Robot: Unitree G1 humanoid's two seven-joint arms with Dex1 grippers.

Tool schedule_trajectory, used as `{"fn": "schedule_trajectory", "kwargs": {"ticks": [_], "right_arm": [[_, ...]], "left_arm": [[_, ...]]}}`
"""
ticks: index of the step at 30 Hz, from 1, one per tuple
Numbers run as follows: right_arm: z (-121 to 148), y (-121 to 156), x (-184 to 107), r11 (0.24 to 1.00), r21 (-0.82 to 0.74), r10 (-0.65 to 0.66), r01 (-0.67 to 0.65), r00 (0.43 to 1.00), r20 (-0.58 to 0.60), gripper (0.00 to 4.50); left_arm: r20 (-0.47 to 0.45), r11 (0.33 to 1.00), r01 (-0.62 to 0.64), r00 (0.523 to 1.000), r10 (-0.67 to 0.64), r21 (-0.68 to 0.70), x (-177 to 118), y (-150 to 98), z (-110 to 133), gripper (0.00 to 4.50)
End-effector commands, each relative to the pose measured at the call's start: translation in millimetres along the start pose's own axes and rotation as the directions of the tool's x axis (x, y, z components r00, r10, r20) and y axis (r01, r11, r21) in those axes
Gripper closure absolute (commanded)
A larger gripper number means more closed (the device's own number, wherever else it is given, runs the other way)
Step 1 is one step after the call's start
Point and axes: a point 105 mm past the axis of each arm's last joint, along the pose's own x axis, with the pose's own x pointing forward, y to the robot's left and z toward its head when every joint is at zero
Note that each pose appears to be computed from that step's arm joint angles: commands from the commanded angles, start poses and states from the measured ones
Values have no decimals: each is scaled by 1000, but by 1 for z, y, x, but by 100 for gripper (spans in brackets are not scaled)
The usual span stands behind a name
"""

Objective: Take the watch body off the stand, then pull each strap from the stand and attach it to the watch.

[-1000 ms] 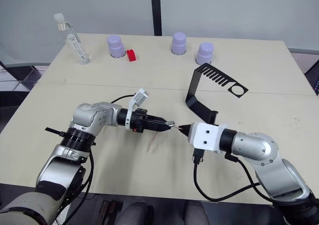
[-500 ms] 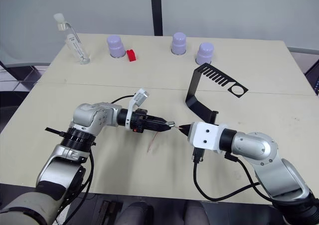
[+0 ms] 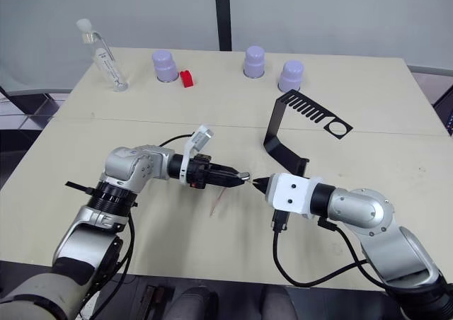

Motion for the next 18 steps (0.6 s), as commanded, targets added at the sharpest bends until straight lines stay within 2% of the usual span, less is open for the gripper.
{"fn": "schedule_trajectory", "kwargs": {"ticks": [1,8,18], "right_arm": [[15,-4,-5,999,-36,-27,28,999,42,450],[20,-4,-11,1000,-8,-28,29,998,56,450],[12,-6,-13,999,-18,-34,34,999,21,450]], "left_arm": [[-14,998,16,1000,-15,66,2,-7,3,292],[-9,999,13,1000,-12,53,0,-5,3,292],[19,999,18,1000,-19,36,-1,-5,12,292]]}}
